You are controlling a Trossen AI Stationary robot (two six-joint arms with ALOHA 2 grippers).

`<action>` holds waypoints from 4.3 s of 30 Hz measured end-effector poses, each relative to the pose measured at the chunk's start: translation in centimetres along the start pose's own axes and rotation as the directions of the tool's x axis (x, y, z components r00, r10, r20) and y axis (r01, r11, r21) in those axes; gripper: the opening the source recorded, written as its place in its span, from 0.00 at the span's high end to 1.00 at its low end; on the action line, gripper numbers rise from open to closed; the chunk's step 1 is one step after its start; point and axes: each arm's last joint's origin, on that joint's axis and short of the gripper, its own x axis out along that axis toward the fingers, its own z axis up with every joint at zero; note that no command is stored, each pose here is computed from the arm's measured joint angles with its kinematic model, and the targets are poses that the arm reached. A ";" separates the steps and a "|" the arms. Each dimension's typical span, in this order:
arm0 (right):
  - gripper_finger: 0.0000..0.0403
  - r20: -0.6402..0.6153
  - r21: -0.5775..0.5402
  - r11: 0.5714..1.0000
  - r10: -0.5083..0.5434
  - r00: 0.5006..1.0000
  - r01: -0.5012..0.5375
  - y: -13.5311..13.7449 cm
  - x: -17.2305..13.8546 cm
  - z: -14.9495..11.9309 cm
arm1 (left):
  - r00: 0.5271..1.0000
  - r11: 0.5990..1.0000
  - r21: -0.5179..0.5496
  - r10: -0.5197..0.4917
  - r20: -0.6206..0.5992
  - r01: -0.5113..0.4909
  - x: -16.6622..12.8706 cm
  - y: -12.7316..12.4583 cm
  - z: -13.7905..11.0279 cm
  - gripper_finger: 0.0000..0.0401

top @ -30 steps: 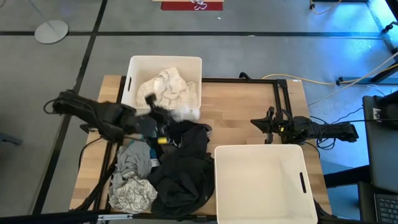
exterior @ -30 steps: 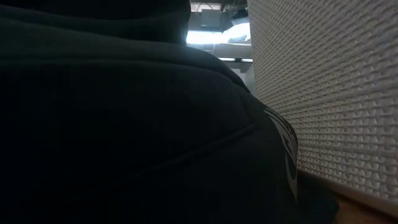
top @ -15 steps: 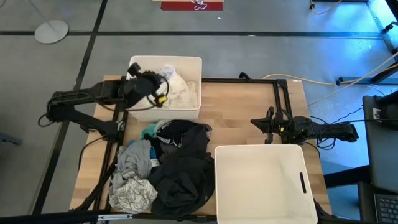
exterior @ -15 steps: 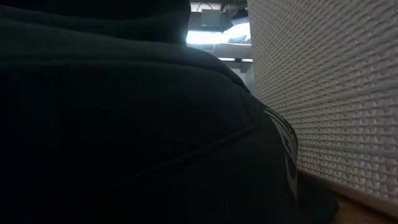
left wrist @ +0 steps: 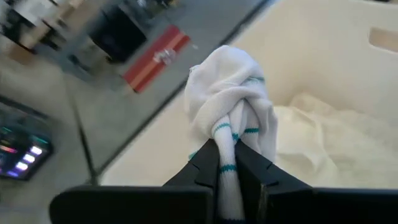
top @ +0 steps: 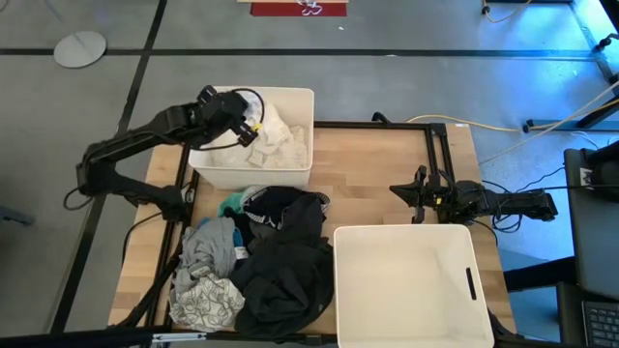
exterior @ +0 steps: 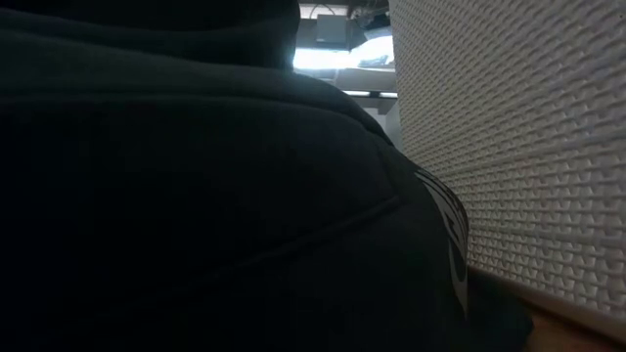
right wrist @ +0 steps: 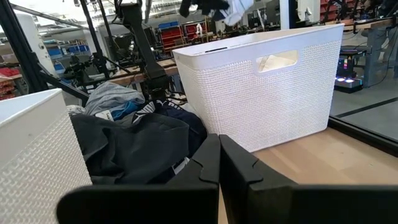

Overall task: Sort clothes
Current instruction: Put the striped sock into the top left laundry bin, then put the striped shirt into the top left laundry bin

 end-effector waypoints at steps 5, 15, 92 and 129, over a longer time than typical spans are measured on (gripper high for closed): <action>0.99 0.000 0.000 1.000 0.000 1.000 0.000 0.0 0.0 0.0 | 0.994 0.997 -0.049 -0.071 -0.080 0.067 1.6 0.2 -0.3 0.95; 0.99 0.000 0.000 1.000 0.000 1.000 0.000 0.0 0.0 0.0 | 0.982 0.998 -0.027 -0.065 -0.175 0.061 3.4 -0.2 -0.7 0.95; 0.99 -0.002 0.005 1.000 0.021 1.000 -0.021 0.1 0.0 0.0 | 0.579 0.696 -0.252 -0.706 -0.409 0.672 -22.8 -18.3 -17.5 0.47; 0.99 -0.017 0.024 0.999 0.021 1.000 -0.020 0.0 0.0 -0.1 | 0.508 0.757 -0.081 -0.509 -0.695 0.648 -19.2 -26.4 -27.1 0.77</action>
